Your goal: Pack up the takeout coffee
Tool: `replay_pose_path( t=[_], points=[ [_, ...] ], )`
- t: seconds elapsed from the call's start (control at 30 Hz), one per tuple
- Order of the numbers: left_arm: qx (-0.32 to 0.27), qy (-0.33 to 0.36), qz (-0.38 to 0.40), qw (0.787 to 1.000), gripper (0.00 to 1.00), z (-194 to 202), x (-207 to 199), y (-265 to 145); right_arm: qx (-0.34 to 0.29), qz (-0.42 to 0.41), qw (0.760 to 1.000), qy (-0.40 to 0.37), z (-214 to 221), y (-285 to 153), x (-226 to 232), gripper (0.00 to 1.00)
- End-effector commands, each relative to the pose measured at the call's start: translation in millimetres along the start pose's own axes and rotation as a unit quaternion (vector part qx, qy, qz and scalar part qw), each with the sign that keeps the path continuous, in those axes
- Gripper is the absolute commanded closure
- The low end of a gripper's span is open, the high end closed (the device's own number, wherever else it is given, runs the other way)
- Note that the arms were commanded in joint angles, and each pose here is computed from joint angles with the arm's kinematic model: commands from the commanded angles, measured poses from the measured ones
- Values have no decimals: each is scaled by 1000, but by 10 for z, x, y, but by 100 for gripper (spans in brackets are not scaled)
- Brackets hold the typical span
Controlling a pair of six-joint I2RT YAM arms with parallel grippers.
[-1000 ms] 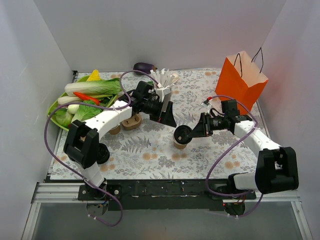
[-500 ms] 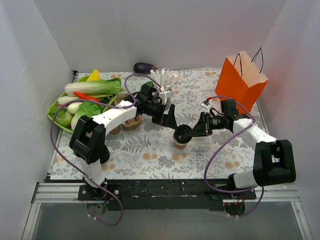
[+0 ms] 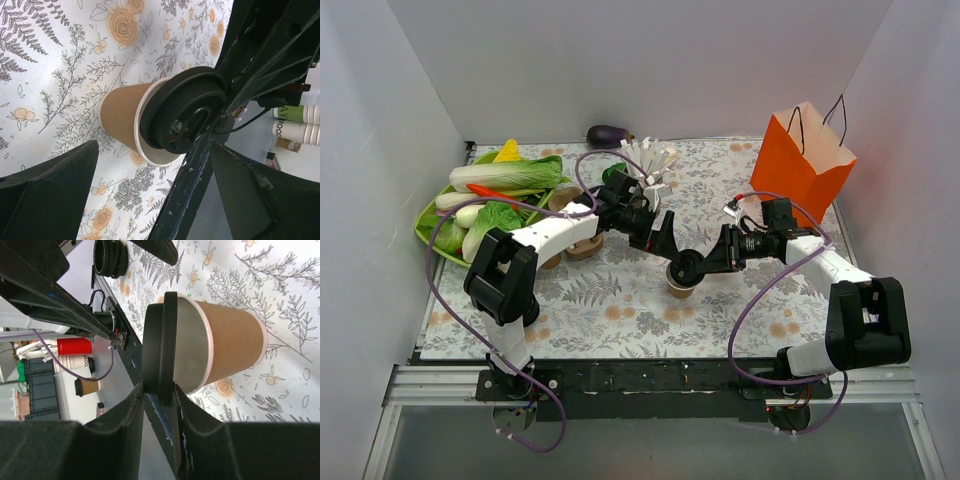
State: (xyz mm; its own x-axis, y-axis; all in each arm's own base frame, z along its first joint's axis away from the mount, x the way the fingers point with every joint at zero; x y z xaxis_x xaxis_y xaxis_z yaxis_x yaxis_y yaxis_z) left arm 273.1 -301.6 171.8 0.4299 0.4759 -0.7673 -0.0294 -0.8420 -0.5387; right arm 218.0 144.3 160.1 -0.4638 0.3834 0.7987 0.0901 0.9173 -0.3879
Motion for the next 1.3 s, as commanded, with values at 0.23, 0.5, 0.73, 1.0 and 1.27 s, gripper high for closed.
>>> replay_pose_path(
  t=[0.23, 0.5, 0.73, 1.0, 1.27],
  points=[
    [4, 33, 20, 999, 6, -54, -9, 71, -11, 24, 999, -33, -153, -66, 2, 68],
    [11, 32, 29, 999, 6, 0, -17, 112, -6, 42, 999, -33, -85, -61, -61, 62],
    [16, 32, 45, 998, 6, 30, -70, 102, -3, 46, 999, -27, -47, -51, -92, 58],
    [16, 30, 44, 998, 7, 43, -70, 95, 3, 48, 999, -19, -24, -26, -133, 57],
    [17, 27, 35, 999, 6, 78, -42, 88, 18, 60, 998, -27, -6, 21, -140, 56]
  ],
)
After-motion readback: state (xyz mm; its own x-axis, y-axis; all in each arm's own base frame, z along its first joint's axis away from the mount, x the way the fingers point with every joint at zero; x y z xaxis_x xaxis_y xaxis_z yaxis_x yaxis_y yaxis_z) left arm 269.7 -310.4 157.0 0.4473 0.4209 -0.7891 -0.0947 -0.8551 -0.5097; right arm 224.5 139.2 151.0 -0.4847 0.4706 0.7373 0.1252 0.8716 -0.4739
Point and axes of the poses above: each gripper's point midway between its finger pads, its own y axis out along the fingers, its own x axis along the line the jaws close on, z = x × y, the point moved 6 cm from there along -y, back along the fingers, and after that the axes turned 10 degrees about -y, right-handed, at the moved point
